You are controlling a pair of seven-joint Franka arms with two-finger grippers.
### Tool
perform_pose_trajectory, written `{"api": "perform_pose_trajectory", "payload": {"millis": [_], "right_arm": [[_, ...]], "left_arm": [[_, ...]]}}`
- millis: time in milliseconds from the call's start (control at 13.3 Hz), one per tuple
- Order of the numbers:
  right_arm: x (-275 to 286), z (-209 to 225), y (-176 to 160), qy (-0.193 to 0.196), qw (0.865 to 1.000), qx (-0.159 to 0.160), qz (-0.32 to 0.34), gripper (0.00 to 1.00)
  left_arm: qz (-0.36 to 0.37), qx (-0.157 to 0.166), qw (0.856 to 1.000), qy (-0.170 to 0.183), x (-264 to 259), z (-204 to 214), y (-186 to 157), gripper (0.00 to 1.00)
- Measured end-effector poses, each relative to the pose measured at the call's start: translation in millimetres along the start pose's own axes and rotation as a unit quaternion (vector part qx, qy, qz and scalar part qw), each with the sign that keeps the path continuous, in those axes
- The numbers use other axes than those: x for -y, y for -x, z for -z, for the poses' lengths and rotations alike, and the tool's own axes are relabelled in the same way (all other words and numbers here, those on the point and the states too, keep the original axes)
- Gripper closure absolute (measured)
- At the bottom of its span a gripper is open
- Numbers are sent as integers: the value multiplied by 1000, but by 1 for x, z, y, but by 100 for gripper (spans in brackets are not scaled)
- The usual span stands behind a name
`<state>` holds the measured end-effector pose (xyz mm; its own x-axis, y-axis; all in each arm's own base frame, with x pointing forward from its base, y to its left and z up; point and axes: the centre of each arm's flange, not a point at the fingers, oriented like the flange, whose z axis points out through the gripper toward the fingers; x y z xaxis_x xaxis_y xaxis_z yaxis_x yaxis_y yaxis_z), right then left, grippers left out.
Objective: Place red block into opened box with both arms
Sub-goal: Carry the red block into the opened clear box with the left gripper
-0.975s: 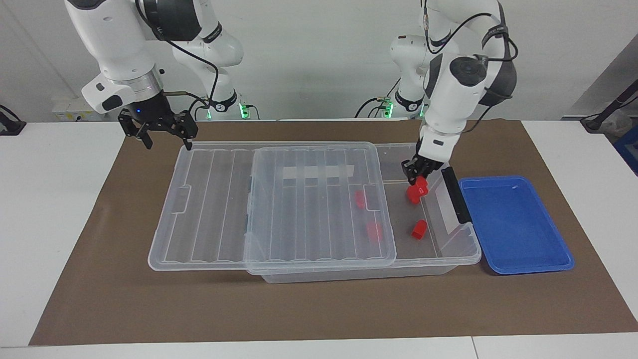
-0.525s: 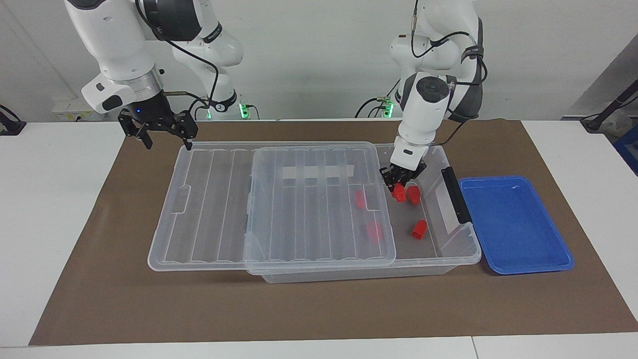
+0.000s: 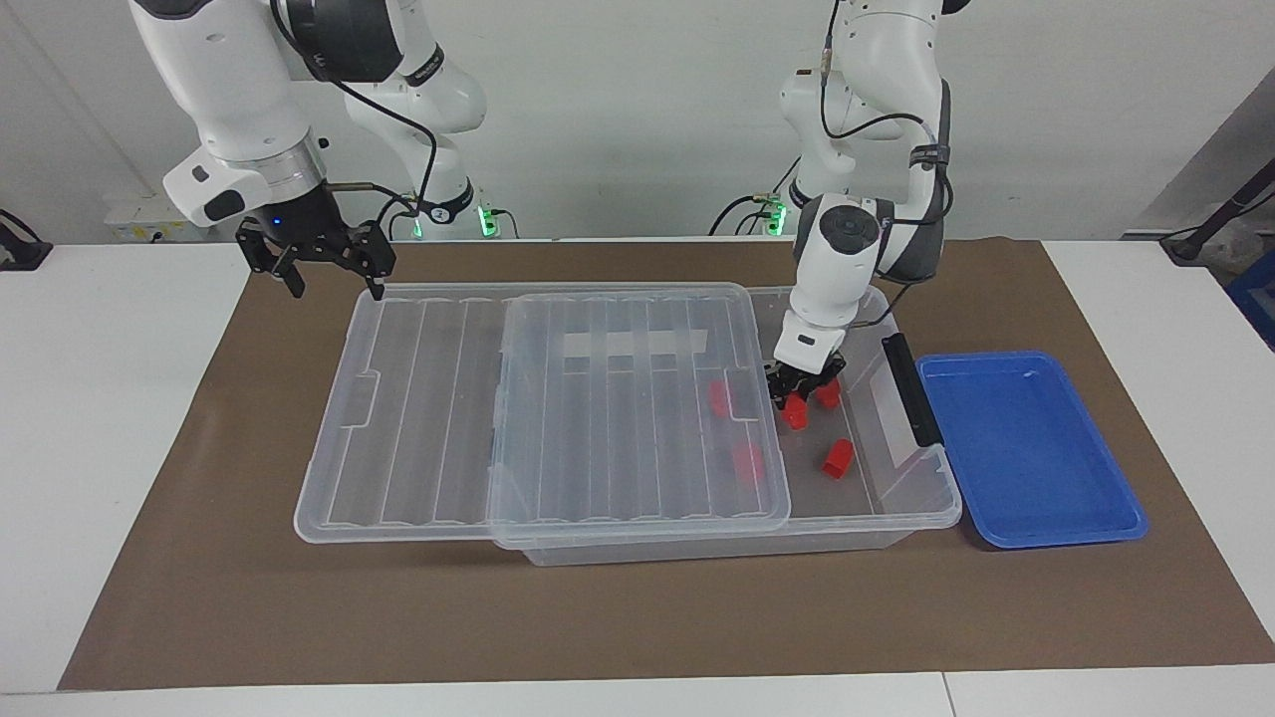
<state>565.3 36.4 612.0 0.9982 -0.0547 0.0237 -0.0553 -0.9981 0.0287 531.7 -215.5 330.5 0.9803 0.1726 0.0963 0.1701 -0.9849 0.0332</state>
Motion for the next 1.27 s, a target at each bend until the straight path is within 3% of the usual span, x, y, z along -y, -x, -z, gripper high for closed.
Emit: {"api": "perform_pose_trajectory", "payload": {"millis": [600, 900, 975, 1275], "right_arm": [[0, 1, 0, 0, 1000, 0, 0, 0], [0, 1, 0, 0, 1000, -1, 0, 0], [0, 1, 0, 0, 1000, -1, 0, 0], [0, 1, 0, 0, 1000, -1, 0, 0]], "left_arm": [[-6, -11, 1000, 0, 0, -16, -4, 63], [-3, -6, 1000, -5, 4, -22, -5, 20], [-3, -4, 1000, -6, 4, -22, -5, 13], [2, 22, 999, -28, 0, 21, -22, 13]]}}
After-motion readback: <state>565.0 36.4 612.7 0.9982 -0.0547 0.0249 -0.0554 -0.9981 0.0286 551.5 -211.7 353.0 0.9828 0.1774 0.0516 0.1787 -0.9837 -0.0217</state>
